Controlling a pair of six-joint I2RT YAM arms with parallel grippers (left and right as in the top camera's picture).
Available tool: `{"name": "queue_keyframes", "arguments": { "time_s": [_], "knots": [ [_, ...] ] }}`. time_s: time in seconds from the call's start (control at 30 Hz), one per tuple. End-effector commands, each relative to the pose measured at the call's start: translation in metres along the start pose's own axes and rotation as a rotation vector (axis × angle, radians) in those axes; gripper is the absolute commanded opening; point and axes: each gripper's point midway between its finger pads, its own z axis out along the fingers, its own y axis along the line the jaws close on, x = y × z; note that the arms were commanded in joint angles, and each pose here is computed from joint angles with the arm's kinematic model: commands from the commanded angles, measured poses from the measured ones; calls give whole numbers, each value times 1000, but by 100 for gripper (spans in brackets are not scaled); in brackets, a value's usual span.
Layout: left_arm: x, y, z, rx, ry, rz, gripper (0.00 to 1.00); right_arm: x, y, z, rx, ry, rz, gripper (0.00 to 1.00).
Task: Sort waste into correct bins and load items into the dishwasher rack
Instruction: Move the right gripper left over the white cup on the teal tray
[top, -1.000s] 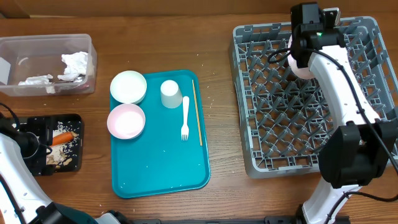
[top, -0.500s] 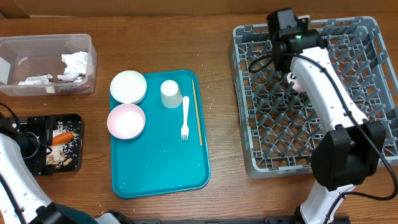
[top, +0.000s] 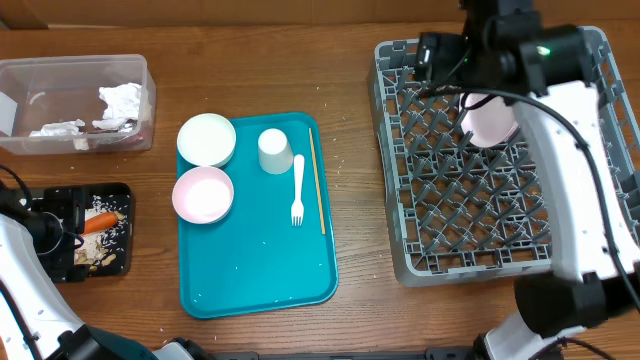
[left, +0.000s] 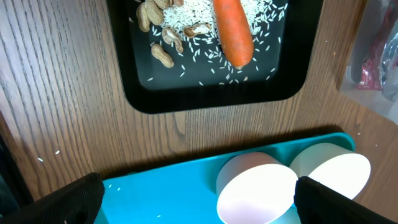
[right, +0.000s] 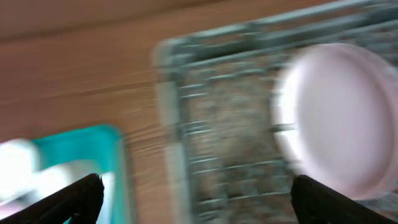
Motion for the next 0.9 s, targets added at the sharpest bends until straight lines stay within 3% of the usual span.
{"name": "queue_keyframes", "arguments": {
  "time_s": [0.0, 0.2, 0.33, 0.5, 0.87],
  "knots": [
    [-1, 3, 2, -14, -3, -22, 100, 16, 66, -19, -373, 94, -11, 100],
    [-1, 3, 2, -15, -2, -22, 100, 35, 96, -14, -397, 131, -76, 100],
    [-1, 3, 2, -15, -2, -22, 100, 49, 115, -9, -313, 115, -146, 100],
    [-1, 3, 2, -14, -3, -22, 100, 62, 132, -2, -187, 77, -104, 100],
    [-1, 3, 2, -14, -3, -22, 100, 110, 197, 35, -236, 152, -229, 100]
  ]
}}
